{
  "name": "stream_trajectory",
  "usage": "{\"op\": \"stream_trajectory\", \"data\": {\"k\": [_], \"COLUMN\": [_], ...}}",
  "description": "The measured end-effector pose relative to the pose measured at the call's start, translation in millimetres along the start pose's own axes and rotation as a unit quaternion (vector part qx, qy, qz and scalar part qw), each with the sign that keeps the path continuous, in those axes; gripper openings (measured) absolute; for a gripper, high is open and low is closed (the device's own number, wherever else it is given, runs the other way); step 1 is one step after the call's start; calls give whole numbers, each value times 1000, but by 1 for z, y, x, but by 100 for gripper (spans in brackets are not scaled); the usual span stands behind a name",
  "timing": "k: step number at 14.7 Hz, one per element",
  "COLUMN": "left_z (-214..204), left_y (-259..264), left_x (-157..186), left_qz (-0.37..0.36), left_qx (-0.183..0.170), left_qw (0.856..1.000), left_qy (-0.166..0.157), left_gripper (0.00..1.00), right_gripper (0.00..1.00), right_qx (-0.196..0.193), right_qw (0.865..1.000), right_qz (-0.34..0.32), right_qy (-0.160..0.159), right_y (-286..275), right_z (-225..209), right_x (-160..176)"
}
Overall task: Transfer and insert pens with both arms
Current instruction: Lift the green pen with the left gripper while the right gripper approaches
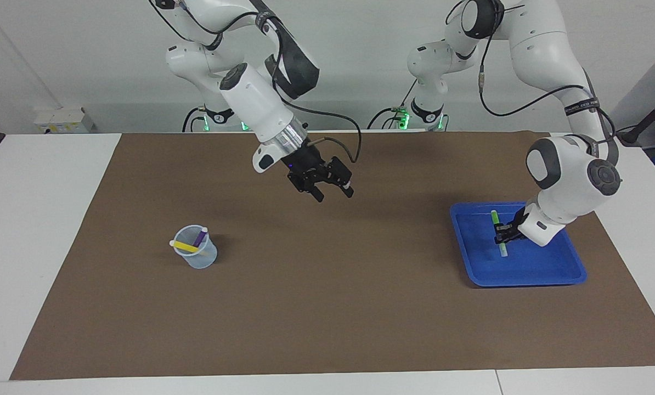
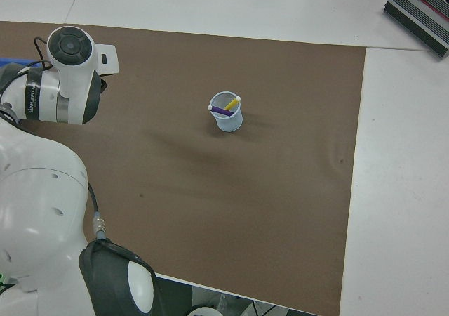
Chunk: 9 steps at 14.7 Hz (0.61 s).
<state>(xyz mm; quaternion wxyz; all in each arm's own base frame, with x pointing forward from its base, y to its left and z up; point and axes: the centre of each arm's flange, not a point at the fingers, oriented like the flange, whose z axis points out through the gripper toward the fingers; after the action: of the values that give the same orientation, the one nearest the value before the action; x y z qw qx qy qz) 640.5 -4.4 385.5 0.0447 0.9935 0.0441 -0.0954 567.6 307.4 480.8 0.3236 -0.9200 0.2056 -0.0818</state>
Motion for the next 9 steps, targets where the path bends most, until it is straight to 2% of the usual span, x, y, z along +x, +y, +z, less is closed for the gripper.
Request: {"op": "stream_trajectory", "data": {"k": [3,5,7,9], "left_z": [-10,-2,6,12], "left_y": [36,44,48,59], "left_x": [-19,-24,-29,-35], "left_qz": [-27,-79,-136,-216], "left_qx": [1,-30,-69,-100], "left_qw": [999,996,986,967], "left_qy": [-19,-36,-62,-89], "left_gripper": [17,17,17,17], "right_gripper": [100,100,100,100], "right_qx": [0,0,1,1], "right_qw": [1000,1000,1000,1000], "right_qz": [-1,-1,-1,-1], "right_qy": [-1,-1,0,-3], "right_y": [-1,-1,-2,-3], "right_z": [1,0,-1,-3], "right_x": [-2,-1,0,1]}}
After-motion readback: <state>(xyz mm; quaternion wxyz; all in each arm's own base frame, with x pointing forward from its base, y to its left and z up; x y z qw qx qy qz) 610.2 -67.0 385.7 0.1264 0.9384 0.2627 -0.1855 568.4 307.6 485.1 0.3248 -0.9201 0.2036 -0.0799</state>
